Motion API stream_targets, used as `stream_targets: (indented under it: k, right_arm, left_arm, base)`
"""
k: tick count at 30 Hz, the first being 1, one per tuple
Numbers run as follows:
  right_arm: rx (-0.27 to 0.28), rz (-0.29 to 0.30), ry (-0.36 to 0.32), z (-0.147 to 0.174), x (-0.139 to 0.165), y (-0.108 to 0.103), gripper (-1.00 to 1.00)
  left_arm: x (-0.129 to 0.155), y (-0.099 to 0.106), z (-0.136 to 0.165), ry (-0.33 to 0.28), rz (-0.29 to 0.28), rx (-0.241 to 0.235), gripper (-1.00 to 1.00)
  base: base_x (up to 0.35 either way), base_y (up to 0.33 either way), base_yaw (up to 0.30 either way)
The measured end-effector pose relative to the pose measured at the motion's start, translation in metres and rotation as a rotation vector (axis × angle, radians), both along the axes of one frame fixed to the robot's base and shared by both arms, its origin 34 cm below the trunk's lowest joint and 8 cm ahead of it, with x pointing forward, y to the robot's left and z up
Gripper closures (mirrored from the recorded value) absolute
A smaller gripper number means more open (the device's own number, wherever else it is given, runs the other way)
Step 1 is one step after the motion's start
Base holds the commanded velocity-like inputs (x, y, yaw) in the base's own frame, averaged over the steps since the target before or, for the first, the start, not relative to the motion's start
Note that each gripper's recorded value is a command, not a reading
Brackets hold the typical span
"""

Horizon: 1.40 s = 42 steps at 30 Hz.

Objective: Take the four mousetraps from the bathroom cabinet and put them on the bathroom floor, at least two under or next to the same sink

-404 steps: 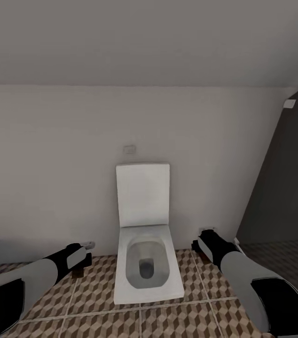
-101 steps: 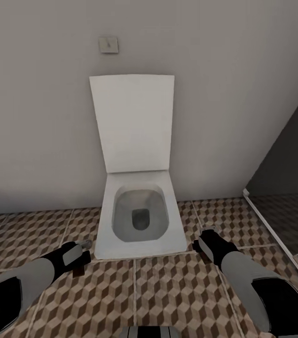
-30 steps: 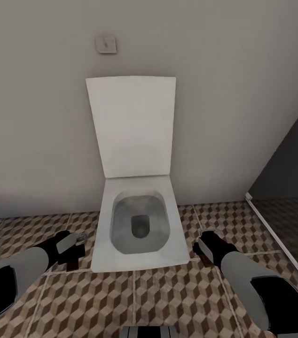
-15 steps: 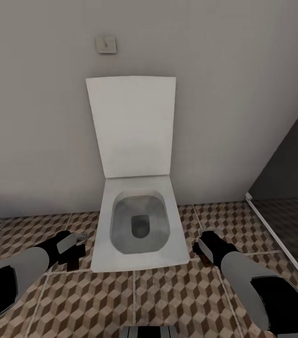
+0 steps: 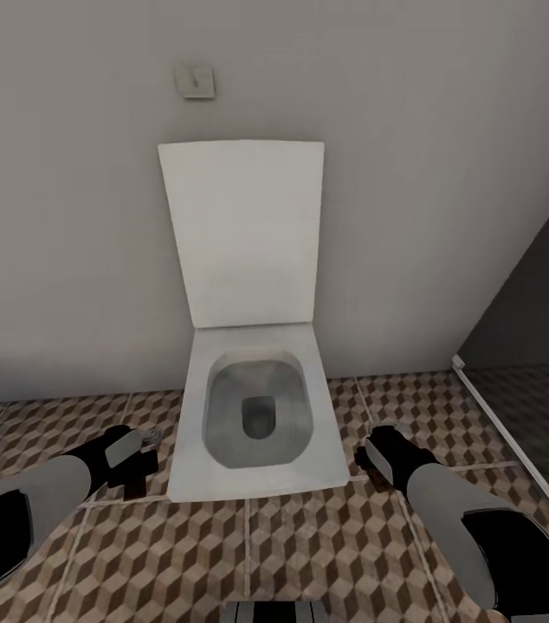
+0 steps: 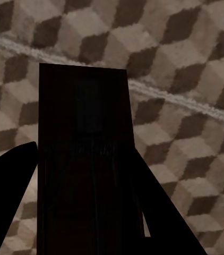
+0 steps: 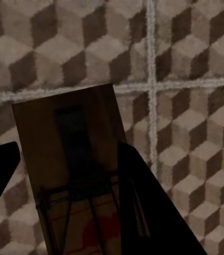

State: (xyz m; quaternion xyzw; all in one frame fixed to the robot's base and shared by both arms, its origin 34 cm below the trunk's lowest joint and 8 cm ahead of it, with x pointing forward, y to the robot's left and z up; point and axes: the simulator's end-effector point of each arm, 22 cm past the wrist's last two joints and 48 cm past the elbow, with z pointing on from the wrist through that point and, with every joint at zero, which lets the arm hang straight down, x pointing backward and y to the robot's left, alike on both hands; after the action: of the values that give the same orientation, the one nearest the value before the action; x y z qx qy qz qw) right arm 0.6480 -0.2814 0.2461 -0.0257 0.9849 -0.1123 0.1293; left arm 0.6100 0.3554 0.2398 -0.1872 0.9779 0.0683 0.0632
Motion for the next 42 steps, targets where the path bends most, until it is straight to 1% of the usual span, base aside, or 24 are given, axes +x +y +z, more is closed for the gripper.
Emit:
stream_targets:
  k: [11, 19, 22, 36, 39, 42]
  right_arm:
    - [0.001, 0.000, 0.044, -0.026, -0.012, 0.000, 1.00]
    - [0.000, -0.001, 0.043, -0.026, -0.011, -0.001, 1.00]
    - [0.000, -0.001, 0.054, -0.033, -0.015, -0.001, 1.00]
    - [0.000, 0.001, 0.048, -0.032, -0.013, 0.000, 1.00]
    - [0.000, 0.001, 0.060, -0.039, -0.016, 0.000, 1.00]
    - [-0.001, 0.001, 0.060, -0.039, -0.016, -0.001, 1.00]
  left_arm:
    - [-0.012, 0.002, -0.024, 0.045, 0.002, 0.002, 1.00]
    - [-0.013, 0.003, -0.024, 0.045, 0.004, 0.003, 1.00]
    - [-0.016, 0.003, -0.031, 0.057, 0.004, 0.002, 1.00]
    - [-0.016, 0.002, -0.031, 0.057, 0.002, 0.002, 1.00]
    - [-0.020, 0.002, -0.038, 0.069, 0.003, 0.002, 1.00]
    - [-0.020, 0.003, -0.037, 0.069, 0.003, 0.003, 1.00]
  base:
    - [0.000, 0.000, 0.000]
    - [0.000, 0.000, 0.000]
    - [0.000, 0.000, 0.000]
    - [0.000, 0.000, 0.000]
    - [0.000, 0.000, 0.000]
    - [0.000, 0.000, 0.000]
